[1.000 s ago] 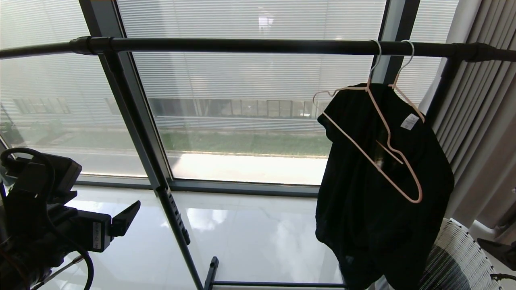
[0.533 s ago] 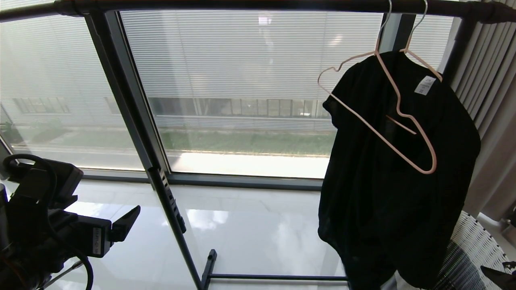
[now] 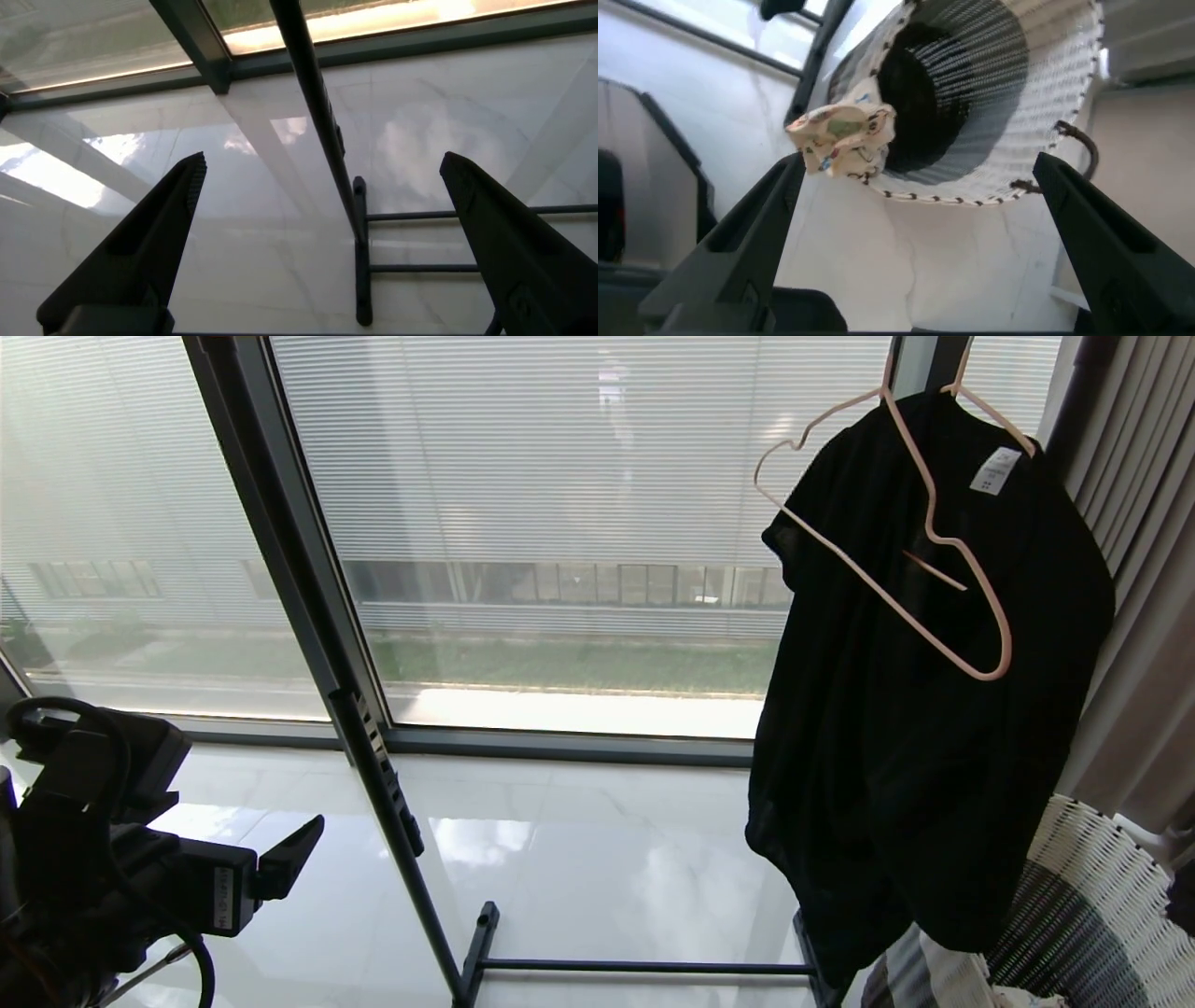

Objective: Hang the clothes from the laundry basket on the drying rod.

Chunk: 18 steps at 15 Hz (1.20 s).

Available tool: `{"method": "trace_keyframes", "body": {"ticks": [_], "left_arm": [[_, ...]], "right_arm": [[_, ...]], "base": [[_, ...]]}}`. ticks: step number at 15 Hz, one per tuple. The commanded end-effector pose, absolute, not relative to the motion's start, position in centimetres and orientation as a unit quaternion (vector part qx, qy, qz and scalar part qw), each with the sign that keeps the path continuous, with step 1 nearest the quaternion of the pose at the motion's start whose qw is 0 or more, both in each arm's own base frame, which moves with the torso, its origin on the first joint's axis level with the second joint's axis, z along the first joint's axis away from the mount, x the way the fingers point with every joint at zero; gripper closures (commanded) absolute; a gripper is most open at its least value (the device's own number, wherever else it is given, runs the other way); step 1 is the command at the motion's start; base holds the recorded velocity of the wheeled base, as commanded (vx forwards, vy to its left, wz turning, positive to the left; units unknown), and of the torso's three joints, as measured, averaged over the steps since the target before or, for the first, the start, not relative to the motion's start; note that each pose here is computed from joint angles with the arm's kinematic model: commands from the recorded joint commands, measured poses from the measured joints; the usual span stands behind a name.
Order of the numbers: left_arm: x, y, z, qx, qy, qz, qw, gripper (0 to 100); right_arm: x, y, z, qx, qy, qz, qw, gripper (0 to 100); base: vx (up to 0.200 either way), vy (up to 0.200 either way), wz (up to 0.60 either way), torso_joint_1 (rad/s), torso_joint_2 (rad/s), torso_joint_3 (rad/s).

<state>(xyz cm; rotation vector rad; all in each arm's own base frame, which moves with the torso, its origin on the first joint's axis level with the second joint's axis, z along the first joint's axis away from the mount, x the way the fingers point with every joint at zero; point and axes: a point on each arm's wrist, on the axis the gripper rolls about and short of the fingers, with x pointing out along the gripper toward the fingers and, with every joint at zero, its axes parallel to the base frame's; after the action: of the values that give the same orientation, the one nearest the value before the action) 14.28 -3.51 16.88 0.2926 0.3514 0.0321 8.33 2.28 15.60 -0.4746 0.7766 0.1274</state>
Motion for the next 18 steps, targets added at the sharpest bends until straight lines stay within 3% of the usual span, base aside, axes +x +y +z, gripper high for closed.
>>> {"method": "trace_keyframes", "body": {"ticks": [1,3,9,18], "left_arm": [[14.2,-3.8,17.0,0.146,0.171,0.008,0.974,0],[14.0,-4.0,17.1,0.147,0.166,-0.002,0.975,0],[14.0,-4.1,17.8,0.151,0.151,-0.006,0.977,0],[13.0,-3.8,18.3,0.167,0.13,-0.009,0.977,0]], "right_arm": [[8.1,2.4,14.0,-0.256,0.4,0.122,0.872,0],[8.4,2.2,12.0,-0.311,0.426,0.143,0.837,0],[12.5,0.7,9.1,-0.311,0.459,0.082,0.828,0],[16.1,0.5,6.4,-0.333,0.489,0.098,0.8,0]], "base": [[0.0,0.0,0.0,0.0,0.0,0.0],[0.0,0.0,0.0,0.0,0.0,0.0],[0.0,0.0,0.0,0.0,0.0,0.0],[0.0,0.0,0.0,0.0,0.0,0.0]]}}
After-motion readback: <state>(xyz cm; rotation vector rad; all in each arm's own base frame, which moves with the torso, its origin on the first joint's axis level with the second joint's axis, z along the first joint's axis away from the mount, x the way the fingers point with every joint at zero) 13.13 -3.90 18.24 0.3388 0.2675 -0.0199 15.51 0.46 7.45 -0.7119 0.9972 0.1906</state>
